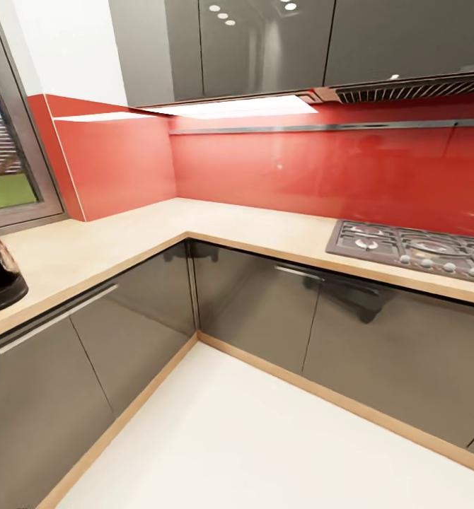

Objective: Set up a coffee station on the kitchen countertop: keep the coffee maker on the countertop, move the bottle of coffee from the kitchen shelf to the counter next to the coffee maker, place a paper coffee filter on top of the coffee maker, put the saucer next to the coffee maker with the coffee cup on the saucer, and place the electric kettle next to the coffee maker.

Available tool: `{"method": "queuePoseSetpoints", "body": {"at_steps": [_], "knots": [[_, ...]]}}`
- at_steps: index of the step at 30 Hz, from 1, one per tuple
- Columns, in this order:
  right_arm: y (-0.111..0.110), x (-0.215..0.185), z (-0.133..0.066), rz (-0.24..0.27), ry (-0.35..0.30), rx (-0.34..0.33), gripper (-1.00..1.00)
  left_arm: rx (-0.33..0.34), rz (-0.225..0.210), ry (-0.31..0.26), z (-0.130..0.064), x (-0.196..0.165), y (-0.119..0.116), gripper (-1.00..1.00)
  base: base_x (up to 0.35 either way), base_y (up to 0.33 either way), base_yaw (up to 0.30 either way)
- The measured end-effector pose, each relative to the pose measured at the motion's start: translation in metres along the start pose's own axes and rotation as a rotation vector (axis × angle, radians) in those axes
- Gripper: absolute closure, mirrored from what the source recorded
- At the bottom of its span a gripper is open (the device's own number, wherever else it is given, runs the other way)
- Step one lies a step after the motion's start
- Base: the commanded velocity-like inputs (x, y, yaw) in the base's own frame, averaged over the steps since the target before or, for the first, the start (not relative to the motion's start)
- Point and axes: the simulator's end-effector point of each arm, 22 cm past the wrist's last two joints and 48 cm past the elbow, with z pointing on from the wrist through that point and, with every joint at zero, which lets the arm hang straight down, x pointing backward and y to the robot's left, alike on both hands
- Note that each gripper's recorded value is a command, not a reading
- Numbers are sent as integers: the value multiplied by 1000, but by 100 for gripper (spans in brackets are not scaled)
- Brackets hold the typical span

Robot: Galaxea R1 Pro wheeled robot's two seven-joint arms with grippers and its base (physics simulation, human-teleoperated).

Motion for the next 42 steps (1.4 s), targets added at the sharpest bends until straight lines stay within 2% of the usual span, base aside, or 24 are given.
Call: {"method": "queuePoseSetpoints", "body": {"at_steps": [7,23,35,42], "knots": [[0,0,0,0,1,2,-100,0,-1,0,0,0,0,-100,90,-143,251],[0,1,1,0,2,3,-100,1,-1,0,0,0,0,-100,9,-12,274],[1,1,1,1,1,2,-100,1,0,0,0,0,0,-100,119,-253,147],[1,1,2,0,2,4,-100,1,-1,0,0,0,0,-100,12,-72,268]]}}
